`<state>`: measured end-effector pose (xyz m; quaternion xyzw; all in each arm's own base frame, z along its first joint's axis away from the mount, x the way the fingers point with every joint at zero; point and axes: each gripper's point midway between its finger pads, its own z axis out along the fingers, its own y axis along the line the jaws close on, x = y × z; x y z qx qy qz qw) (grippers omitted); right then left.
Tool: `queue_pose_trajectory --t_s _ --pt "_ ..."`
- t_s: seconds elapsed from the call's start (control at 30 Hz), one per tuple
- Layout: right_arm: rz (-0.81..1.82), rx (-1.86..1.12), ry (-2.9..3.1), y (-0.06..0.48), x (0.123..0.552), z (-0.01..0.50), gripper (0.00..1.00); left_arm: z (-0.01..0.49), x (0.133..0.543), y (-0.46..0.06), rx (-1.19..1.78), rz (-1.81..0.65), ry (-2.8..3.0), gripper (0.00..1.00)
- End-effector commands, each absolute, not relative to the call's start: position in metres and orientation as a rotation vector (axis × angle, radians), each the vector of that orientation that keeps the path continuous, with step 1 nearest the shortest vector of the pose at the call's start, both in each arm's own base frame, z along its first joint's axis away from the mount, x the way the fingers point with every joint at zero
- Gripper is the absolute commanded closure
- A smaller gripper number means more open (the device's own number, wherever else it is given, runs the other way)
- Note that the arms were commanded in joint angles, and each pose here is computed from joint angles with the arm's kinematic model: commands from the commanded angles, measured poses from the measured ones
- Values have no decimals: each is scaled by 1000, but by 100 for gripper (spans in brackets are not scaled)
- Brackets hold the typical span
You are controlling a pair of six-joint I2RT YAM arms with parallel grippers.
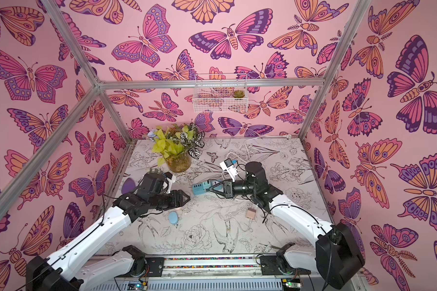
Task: Charge the bluetooth headset
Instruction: Pick up the bluetooth headset from the center of the board.
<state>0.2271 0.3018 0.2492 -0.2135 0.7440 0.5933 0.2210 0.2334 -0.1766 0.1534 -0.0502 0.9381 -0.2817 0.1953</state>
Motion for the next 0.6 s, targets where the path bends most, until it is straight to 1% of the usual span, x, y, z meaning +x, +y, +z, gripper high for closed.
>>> queue_pose_trajectory --t_s 0.0,0.13,0.3,0.37,0.57 --pt "1609 -612 2045 303 225 244 100 120 233 -146 -409 -567 2715 29" --pt "1606 -630 2052 308 218 240 100 104 239 -135 -595 -463 2734 26" --pt "1600 -614 2047 308 216 238 100 85 247 -124 -789 -319 2738 19" --pt "1606 -611 2043 308 215 238 100 75 250 -122 -843 -261 2749 18" --pt "1608 -599 2036 307 213 236 100 63 267 -127 -918 -200 2759 15"
